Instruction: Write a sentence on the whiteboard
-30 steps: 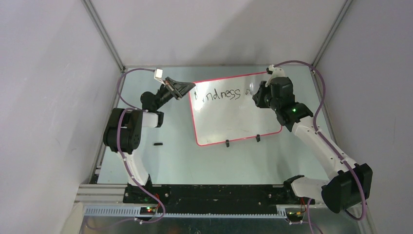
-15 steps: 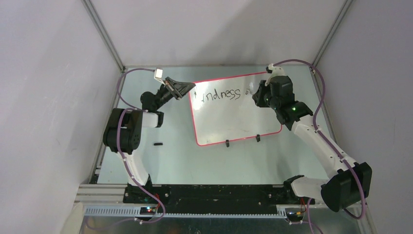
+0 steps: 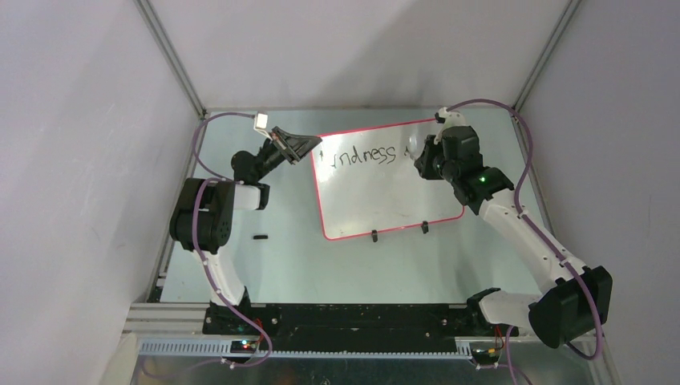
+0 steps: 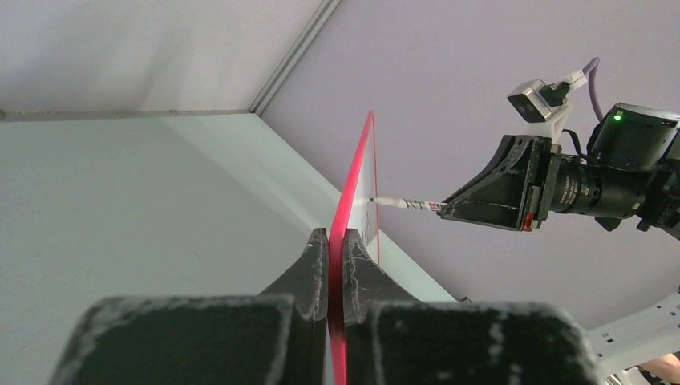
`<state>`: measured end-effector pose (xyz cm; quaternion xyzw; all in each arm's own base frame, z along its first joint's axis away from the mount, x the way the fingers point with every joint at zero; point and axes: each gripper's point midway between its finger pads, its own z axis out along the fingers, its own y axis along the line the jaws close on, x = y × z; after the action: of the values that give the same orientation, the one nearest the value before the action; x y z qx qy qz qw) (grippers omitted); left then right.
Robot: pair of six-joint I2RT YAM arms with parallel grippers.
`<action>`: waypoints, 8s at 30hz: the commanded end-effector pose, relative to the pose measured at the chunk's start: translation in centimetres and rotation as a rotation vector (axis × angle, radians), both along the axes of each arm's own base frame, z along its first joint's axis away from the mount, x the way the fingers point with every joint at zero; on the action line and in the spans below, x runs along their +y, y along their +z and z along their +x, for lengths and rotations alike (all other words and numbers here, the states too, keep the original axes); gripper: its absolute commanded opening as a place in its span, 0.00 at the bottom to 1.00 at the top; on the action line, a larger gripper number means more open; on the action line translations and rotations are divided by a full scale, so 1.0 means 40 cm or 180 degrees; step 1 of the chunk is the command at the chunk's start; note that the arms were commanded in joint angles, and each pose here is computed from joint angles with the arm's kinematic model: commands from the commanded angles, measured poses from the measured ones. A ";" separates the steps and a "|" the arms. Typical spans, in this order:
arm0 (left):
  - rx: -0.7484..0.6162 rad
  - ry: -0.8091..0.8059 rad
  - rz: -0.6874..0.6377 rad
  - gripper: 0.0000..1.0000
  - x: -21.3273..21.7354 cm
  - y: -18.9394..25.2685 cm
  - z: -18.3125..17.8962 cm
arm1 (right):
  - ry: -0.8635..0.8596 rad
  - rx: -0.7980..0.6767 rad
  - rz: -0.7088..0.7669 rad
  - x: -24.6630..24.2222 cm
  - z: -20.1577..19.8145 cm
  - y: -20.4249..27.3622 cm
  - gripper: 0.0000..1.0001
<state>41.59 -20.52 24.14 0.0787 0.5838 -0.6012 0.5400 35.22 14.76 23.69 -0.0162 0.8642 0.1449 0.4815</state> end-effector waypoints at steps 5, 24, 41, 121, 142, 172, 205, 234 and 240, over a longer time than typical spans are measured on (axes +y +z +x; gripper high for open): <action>-0.0452 0.0101 0.0101 0.00 0.008 0.052 -0.016 | -0.0001 0.0057 -0.0077 -0.004 -0.006 0.008 0.00; -0.0452 0.0112 0.0101 0.00 0.011 0.052 -0.013 | 0.0221 -0.0776 0.0504 -0.008 -0.070 0.243 0.00; -0.0448 0.0111 0.0105 0.00 0.012 0.050 -0.014 | 0.0396 -0.0742 0.0327 0.035 -0.055 0.191 0.00; -0.0475 0.0113 0.0111 0.00 0.012 0.056 -0.018 | -0.0167 -0.0206 -0.0156 -0.040 0.051 0.059 0.00; -0.0478 0.0112 0.0116 0.00 0.012 0.055 -0.019 | -0.0032 0.0016 -0.0346 -0.019 0.017 0.011 0.00; -0.0484 0.0115 0.0116 0.00 0.012 0.056 -0.019 | -0.0055 -0.0075 -0.0334 -0.029 0.018 0.052 0.00; -0.0481 0.0109 0.0117 0.00 0.012 0.056 -0.019 | -0.0029 -0.0151 -0.0273 -0.016 0.037 0.082 0.00; -0.0483 0.0105 0.0120 0.00 0.011 0.055 -0.020 | -0.0211 -0.0064 -0.0346 -0.045 0.045 0.060 0.00; -0.0485 0.0113 0.0118 0.00 0.012 0.056 -0.019 | -0.0173 0.0048 -0.0410 -0.045 0.028 0.041 0.00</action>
<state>41.53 -20.43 24.16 0.0792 0.5840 -0.5982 0.5430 36.30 13.28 24.54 -0.0227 0.8747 0.0864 0.4764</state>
